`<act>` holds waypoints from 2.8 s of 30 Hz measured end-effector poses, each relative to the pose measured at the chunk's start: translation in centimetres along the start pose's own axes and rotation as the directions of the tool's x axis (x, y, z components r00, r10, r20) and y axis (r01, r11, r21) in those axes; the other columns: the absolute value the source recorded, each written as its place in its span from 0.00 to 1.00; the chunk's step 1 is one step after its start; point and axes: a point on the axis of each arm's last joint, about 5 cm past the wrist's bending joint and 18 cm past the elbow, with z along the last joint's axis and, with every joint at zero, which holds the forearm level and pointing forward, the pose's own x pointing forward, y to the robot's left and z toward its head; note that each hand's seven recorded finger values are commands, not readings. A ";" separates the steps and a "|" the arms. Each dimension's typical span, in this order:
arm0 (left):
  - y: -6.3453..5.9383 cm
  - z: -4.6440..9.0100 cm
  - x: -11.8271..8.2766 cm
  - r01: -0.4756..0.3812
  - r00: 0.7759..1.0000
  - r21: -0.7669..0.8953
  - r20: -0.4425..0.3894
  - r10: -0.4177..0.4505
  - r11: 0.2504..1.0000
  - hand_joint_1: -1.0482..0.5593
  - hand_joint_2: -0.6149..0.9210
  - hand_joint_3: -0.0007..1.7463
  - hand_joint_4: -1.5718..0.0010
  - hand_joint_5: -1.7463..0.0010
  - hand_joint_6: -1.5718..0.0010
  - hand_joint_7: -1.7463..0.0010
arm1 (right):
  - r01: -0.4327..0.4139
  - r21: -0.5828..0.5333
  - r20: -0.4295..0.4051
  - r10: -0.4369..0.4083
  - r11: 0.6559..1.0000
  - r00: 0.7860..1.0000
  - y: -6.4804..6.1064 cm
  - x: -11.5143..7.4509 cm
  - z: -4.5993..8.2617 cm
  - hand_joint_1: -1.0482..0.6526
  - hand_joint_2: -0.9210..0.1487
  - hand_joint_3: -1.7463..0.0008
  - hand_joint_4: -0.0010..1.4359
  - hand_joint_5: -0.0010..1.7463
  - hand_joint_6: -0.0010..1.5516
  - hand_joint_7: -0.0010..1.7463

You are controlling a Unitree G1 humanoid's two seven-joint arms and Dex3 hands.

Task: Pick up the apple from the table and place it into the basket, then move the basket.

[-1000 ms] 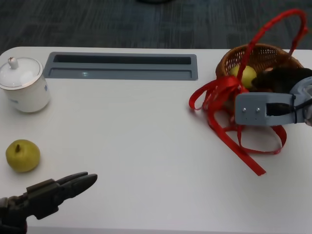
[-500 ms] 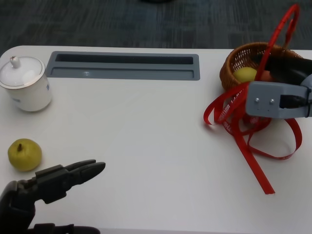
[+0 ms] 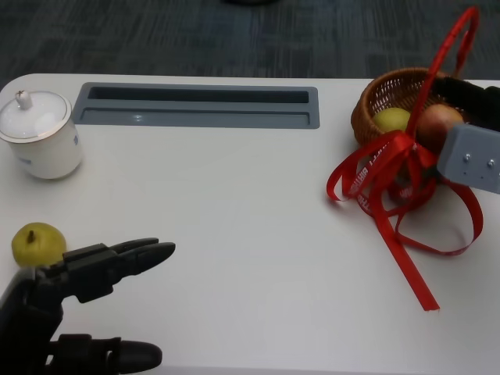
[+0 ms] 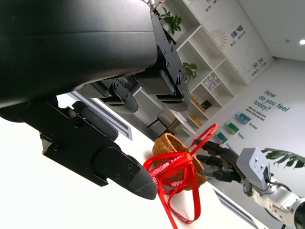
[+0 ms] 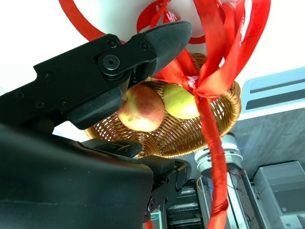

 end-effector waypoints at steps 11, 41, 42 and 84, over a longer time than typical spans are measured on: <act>0.1 -0.4 1.4 0.017 1.000 -0.006 0.025 -0.017 1.000 0.30 0.85 0.00 0.55 1.00 0.55 1.00 | 0.124 0.244 0.121 -0.157 0.962 0.980 1.7 -3.1 -2.6 0.21 0.12 1.00 0.37 0.02 0.33 0.02; -0.1 -0.8 2.4 0.025 0.999 -0.068 0.039 -0.023 0.997 0.34 0.83 0.00 0.55 1.00 0.56 1.00 | -0.100 0.537 0.619 -0.311 0.838 0.722 9.6 -7.9 1.8 0.27 0.12 1.00 0.46 0.01 0.38 0.01; -0.1 -0.8 2.4 0.024 0.999 -0.072 0.040 -0.021 0.997 0.34 0.83 0.00 0.55 1.00 0.56 1.00 | -0.113 0.543 0.625 -0.311 0.832 0.716 9.9 -7.9 2.1 0.27 0.12 1.00 0.47 0.01 0.38 0.01; -0.4 -0.9 3.1 0.031 0.997 -0.136 0.071 -0.022 0.990 0.38 0.83 0.00 0.53 1.00 0.53 1.00 | -0.201 0.580 0.665 -0.316 0.790 0.677 12.4 -7.1 4.3 0.33 0.12 1.00 0.50 0.00 0.42 0.00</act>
